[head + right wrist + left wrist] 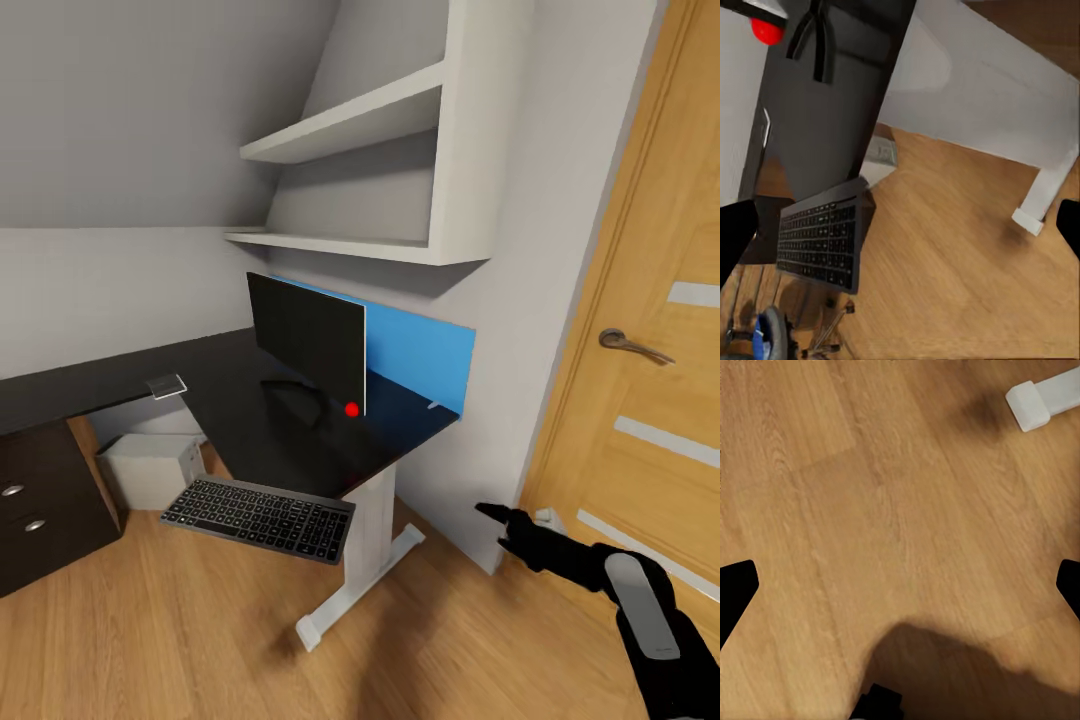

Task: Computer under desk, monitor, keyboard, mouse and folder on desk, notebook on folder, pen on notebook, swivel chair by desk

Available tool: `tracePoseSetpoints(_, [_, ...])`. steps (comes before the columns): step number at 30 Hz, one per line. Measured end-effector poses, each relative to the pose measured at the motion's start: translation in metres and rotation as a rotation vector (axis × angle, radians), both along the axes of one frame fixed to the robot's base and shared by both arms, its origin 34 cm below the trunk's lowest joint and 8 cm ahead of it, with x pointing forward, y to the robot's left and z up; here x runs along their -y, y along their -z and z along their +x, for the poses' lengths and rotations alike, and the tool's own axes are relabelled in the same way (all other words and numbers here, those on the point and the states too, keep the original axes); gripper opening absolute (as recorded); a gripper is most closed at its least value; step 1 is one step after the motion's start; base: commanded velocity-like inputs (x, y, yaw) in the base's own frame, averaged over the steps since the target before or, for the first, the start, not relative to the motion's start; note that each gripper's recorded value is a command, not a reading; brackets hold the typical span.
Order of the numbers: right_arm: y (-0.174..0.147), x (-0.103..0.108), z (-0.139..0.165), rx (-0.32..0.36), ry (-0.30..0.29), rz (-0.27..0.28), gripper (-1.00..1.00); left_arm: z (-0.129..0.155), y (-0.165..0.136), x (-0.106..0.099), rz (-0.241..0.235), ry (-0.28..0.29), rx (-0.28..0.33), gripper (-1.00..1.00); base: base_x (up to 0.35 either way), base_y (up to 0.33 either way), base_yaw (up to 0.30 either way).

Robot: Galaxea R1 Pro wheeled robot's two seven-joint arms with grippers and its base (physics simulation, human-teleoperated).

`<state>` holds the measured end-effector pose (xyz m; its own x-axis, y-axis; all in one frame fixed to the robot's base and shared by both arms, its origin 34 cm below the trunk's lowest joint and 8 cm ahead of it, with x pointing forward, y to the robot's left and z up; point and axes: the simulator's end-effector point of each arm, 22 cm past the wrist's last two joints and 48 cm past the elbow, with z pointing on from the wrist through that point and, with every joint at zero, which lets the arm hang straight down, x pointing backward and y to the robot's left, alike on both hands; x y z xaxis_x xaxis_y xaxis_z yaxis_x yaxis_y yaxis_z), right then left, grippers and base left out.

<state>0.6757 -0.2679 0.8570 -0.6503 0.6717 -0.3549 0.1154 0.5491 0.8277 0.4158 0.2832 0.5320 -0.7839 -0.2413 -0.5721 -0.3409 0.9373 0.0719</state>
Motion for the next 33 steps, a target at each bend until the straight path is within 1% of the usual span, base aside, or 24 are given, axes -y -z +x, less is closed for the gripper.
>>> tracePoseSetpoints(1, [-0.006, -0.002, 0.002, 0.006, -0.004, 0.035, 1.0, 0.0, 0.0, 0.0, 0.0, 0.0, 0.0, 1.0, 0.0, 0.0, 0.0])
tracePoseSetpoints(2, [-0.021, -0.006, 0.006, 0.026, -0.014, 0.102, 1.0, 0.0, 0.0, 0.0, 0.0, 0.0, 0.0, 1.0, 0.0, 0.0, 0.0])
tracePoseSetpoints(3, [-0.027, -0.007, 0.007, 0.035, -0.019, 0.129, 1.0, 0.0, 0.0, 0.0, 0.0, 0.0, 0.0, 1.0, 0.0, 0.0, 0.0])
tracePoseSetpoints(4, [-0.039, -0.016, 0.009, 0.048, -0.037, 0.21, 1.0, 0.0, 0.0, -0.001, 0.001, 0.0, 0.001, 1.0, 0.0, 0.0, 0.0])
tracePoseSetpoints(6, [-0.035, -0.022, 0.008, 0.034, -0.049, 0.233, 1.0, 0.0, 0.0, -0.001, 0.001, 0.0, 0.001, 1.0, 0.0, 0.0, 0.0])
tracePoseSetpoints(10, [-0.022, -0.036, 0.004, -0.003, -0.075, 0.252, 1.0, 0.0, 0.0, 0.0, 0.001, 0.0, 0.001, 1.0, 0.0, 0.0, 0.0])
tracePoseSetpoints(13, [-0.018, -0.042, 0.002, -0.015, -0.086, 0.26, 1.0, 0.0, 0.0, 0.0, 0.001, -0.001, 0.001, 1.0, 0.0, 0.0, 0.0])
tracePoseSetpoints(23, [-0.017, -0.063, 0.0, -0.021, -0.114, 0.29, 1.0, 0.0, 0.0, 0.0, 0.0, 0.0, 0.001, 1.0, 0.0, 0.0, 0.0])
tracePoseSetpoints(26, [-0.016, -0.074, -0.002, -0.025, -0.132, 0.291, 1.0, 0.0, 0.0, 0.001, -0.001, 0.0, 0.002, 1.0, 0.0, 0.0, 0.026])
tracePoseSetpoints(31, [-0.014, -0.088, -0.005, -0.032, -0.16, 0.288, 1.0, 0.0, 0.0, 0.001, -0.001, 0.001, 0.002, 1.0, 0.0, 0.0, 0.158])
tracePoseSetpoints(33, [-0.014, -0.091, -0.005, -0.034, -0.164, 0.287, 1.0, 0.0, 0.0, 0.001, -0.001, 0.001, 0.002, 1.0, 0.0, 0.0, 0.233])
